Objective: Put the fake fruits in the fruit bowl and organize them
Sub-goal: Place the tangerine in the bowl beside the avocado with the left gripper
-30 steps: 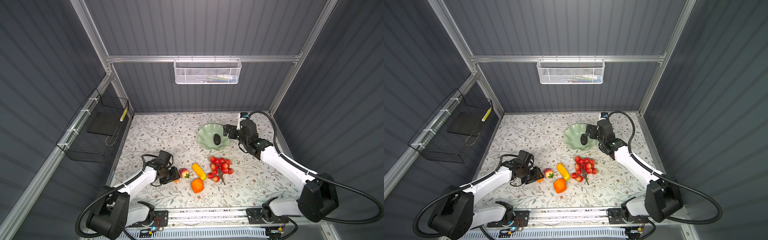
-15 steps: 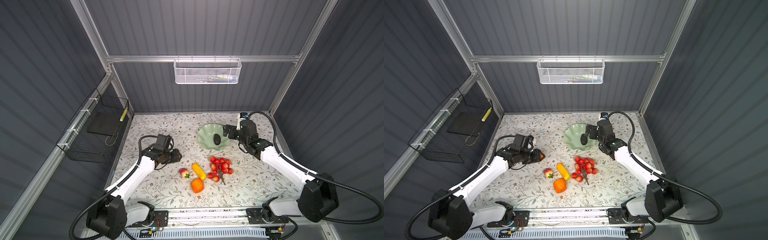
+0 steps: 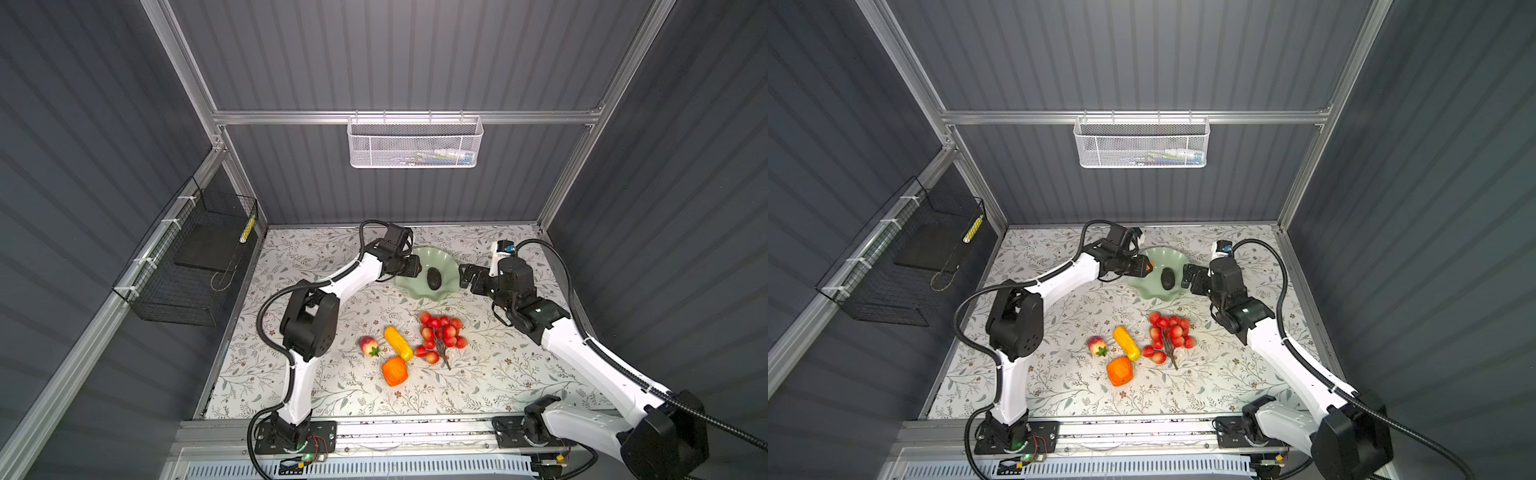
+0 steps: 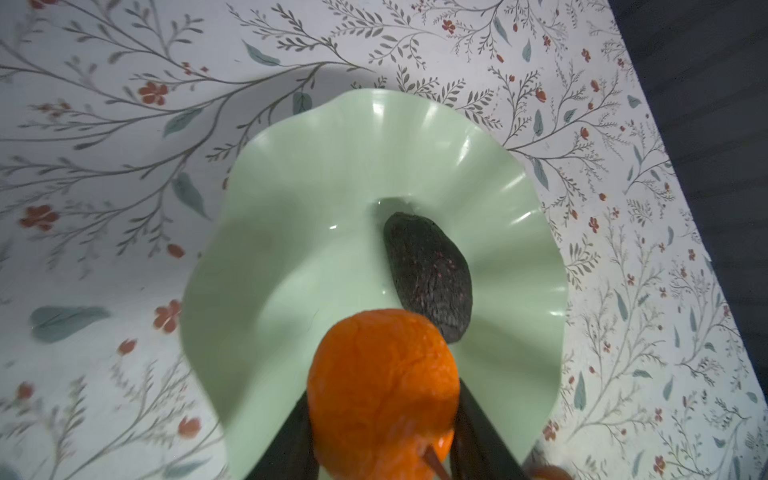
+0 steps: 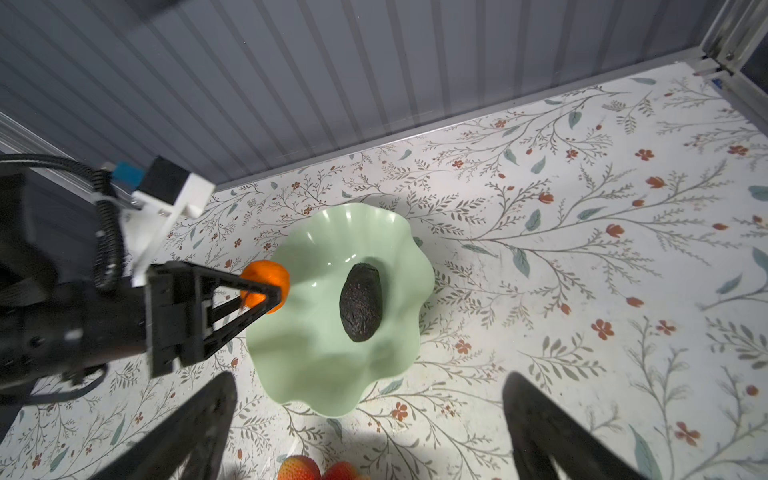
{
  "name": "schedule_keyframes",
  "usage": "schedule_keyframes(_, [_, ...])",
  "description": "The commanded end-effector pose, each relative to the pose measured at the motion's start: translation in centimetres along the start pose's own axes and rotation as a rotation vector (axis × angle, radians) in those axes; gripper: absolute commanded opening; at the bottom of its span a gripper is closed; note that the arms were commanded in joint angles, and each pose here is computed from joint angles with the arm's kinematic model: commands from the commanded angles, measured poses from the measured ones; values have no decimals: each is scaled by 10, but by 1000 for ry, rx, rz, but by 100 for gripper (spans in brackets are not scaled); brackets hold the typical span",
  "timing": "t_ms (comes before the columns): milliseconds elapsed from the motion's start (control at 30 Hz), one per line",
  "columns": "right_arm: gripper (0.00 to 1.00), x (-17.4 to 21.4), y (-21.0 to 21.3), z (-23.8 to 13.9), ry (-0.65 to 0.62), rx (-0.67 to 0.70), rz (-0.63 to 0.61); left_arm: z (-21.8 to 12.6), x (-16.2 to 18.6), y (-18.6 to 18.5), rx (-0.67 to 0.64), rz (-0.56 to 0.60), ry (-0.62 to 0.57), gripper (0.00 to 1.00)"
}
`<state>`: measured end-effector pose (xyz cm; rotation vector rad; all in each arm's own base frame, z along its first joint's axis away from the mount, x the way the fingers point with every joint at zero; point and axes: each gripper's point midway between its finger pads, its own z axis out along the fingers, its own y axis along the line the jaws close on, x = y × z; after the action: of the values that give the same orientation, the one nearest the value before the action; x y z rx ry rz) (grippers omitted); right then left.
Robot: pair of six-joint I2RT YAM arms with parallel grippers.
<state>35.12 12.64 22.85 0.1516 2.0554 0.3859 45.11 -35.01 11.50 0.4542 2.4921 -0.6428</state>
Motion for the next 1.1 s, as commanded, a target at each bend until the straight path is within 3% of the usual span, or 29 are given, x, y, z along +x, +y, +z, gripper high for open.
schedule_keyframes(0, [99, 9, -11, -8, 15, 32, 15, 20, 1, 1, -9, 28, 39, 44])
schedule_keyframes(133, [99, 13, -15, -9, 23, 40, 11, 42, 12, 7, -34, 12, 80, 49])
schedule_keyframes(300, [99, 14, -12, -7, 33, 27, 8, 55, 24, 18, -72, -14, 105, 65])
schedule_keyframes(533, [98, 21, -1, -2, 90, -22, -33, 32, -7, 0, -22, -11, -1, 74])
schedule_keyframes(700, [93, 43, 18, 5, 198, -80, -90, -15, -57, -20, 8, 16, -183, 82])
schedule_keyframes(833, [93, 67, 44, 5, 258, -120, -185, -73, -90, -5, -131, 0, -396, 93])
schedule_keyframes(900, [92, 85, 61, 4, 298, -153, -230, -104, -97, 5, -192, -11, -496, 99])
schedule_keyframes(1067, [89, 145, 105, 3, 442, -244, -328, -165, -79, 42, -358, -64, -661, 100])
